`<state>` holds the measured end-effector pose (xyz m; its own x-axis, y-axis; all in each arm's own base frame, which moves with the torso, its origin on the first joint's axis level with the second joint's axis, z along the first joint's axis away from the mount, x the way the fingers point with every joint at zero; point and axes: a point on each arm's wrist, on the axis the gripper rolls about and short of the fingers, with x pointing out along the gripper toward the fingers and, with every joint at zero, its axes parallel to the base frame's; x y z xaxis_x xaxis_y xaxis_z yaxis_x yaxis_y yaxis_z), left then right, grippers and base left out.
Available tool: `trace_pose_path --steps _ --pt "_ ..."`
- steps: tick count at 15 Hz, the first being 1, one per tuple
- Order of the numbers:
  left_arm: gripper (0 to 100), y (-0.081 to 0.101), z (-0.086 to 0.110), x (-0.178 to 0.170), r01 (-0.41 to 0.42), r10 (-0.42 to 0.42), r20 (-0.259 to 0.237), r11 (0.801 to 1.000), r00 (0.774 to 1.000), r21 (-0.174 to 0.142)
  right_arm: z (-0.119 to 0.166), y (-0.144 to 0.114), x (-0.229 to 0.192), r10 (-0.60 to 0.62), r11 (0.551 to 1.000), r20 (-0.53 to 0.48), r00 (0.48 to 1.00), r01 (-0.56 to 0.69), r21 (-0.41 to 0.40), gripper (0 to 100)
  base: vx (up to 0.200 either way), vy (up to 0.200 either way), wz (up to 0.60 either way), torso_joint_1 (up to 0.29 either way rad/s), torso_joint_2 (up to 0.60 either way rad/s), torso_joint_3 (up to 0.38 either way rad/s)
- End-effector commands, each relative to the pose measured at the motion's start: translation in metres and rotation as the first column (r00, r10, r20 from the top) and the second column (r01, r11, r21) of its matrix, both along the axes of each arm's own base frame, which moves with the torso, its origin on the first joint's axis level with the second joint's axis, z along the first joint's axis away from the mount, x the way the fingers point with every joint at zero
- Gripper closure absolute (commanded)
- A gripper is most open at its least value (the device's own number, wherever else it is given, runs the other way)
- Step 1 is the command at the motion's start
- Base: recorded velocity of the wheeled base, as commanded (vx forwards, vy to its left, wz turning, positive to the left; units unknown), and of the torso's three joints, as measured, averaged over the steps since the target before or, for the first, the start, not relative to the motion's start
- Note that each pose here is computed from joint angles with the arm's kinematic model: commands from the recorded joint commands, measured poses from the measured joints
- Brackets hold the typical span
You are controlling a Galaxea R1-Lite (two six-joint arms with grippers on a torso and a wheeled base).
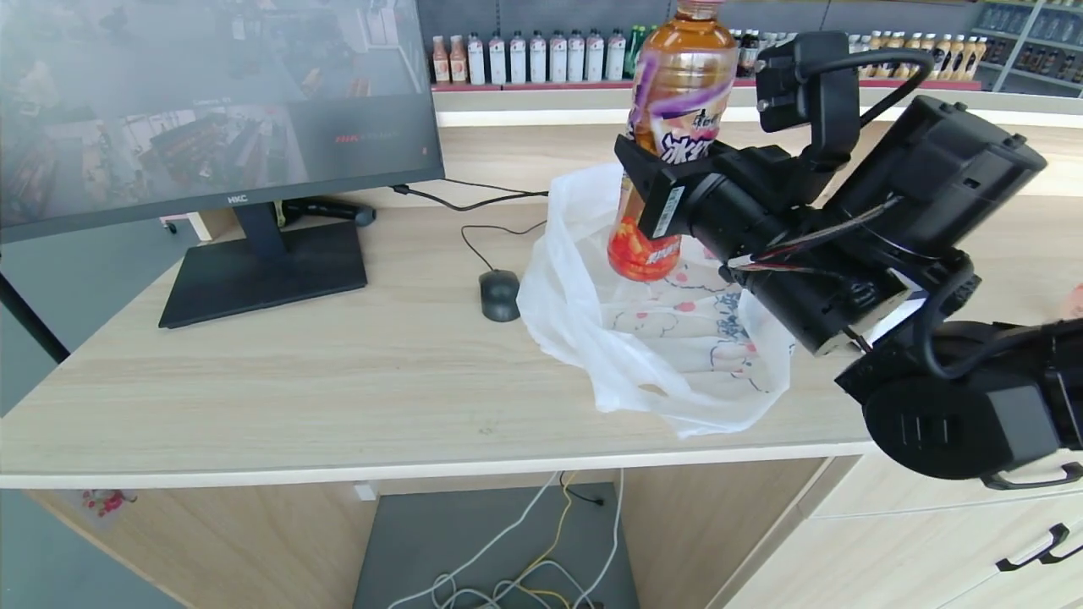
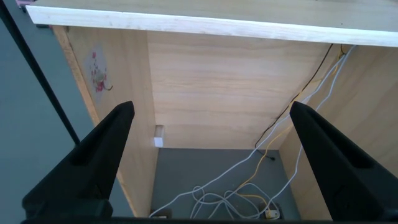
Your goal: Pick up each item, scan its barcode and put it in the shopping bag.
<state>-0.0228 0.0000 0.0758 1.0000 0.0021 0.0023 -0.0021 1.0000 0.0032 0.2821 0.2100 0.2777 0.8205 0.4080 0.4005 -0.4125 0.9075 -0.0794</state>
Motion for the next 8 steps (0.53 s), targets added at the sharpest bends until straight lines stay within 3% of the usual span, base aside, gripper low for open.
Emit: trace_pose_path --steps 1,8 --pt "0 0.000 0.000 0.000 -0.001 0.001 0.001 1.000 1.000 0.000 -0.009 0.000 0.024 -0.033 0.999 -0.023 0.999 0.033 -0.011 100 0.000 0.000 0.00 0.000 0.00 0.000" --pt "0 0.000 0.000 0.000 -0.001 0.001 0.001 1.000 1.000 0.000 -0.009 -0.005 0.070 -0.053 0.998 -0.068 0.996 0.051 -0.026 100 0.000 0.000 0.00 0.000 0.00 0.000"
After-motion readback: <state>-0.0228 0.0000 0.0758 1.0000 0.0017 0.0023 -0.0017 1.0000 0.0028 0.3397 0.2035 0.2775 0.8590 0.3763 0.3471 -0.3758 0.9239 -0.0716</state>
